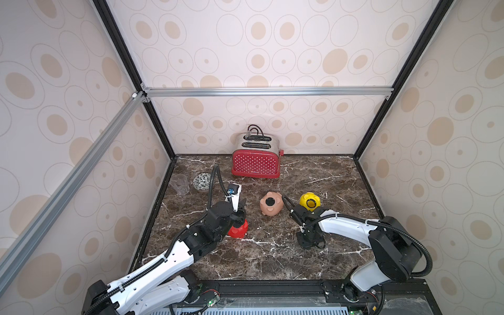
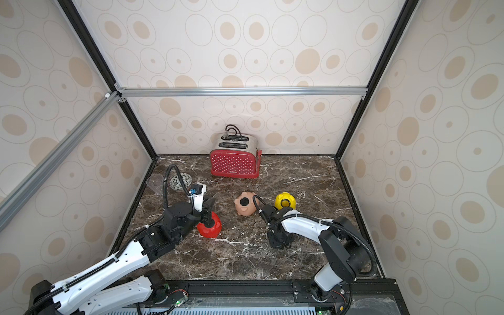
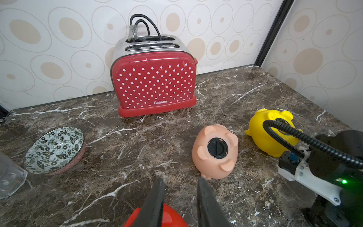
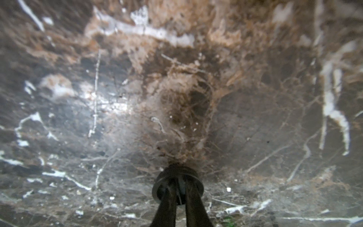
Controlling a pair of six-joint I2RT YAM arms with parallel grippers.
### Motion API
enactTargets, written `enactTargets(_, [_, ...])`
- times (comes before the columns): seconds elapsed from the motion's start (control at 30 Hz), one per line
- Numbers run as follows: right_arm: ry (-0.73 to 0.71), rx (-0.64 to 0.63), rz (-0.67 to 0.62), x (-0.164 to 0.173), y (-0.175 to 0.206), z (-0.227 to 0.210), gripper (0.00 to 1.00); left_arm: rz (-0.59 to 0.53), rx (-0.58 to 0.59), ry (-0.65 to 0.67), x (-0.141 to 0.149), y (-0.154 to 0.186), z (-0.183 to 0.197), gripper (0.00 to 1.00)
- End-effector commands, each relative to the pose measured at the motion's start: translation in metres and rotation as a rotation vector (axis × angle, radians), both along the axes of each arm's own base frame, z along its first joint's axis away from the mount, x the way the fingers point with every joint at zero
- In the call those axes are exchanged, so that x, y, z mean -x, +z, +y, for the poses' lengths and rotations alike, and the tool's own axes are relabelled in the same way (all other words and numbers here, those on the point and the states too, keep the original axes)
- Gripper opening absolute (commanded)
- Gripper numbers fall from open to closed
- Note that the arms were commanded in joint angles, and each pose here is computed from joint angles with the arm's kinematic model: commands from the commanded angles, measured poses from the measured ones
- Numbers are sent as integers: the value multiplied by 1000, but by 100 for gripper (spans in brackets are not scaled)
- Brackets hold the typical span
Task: Close piggy banks
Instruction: Pick up the knob at the center of the board.
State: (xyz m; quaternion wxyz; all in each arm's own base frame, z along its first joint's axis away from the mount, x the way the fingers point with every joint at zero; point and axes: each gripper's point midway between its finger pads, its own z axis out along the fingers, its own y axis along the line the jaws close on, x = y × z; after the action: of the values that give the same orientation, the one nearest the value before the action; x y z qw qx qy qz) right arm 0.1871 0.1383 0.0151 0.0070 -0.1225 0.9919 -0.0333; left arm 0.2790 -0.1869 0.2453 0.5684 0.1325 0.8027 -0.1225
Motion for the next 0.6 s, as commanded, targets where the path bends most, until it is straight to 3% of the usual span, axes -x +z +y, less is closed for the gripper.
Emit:
enactTargets(0.0, [9,25,17,1,-4,-2,13,-24,-12,16,-3,14,3,30])
enactTargets(0.33, [12,28,47,3,-13,0,0,-22,-26,21,-6,12,2,33])
enactTargets(0.57, [31,-5,-21,-6,-3,5,0,-15,-26,11,-6,9,-1,33])
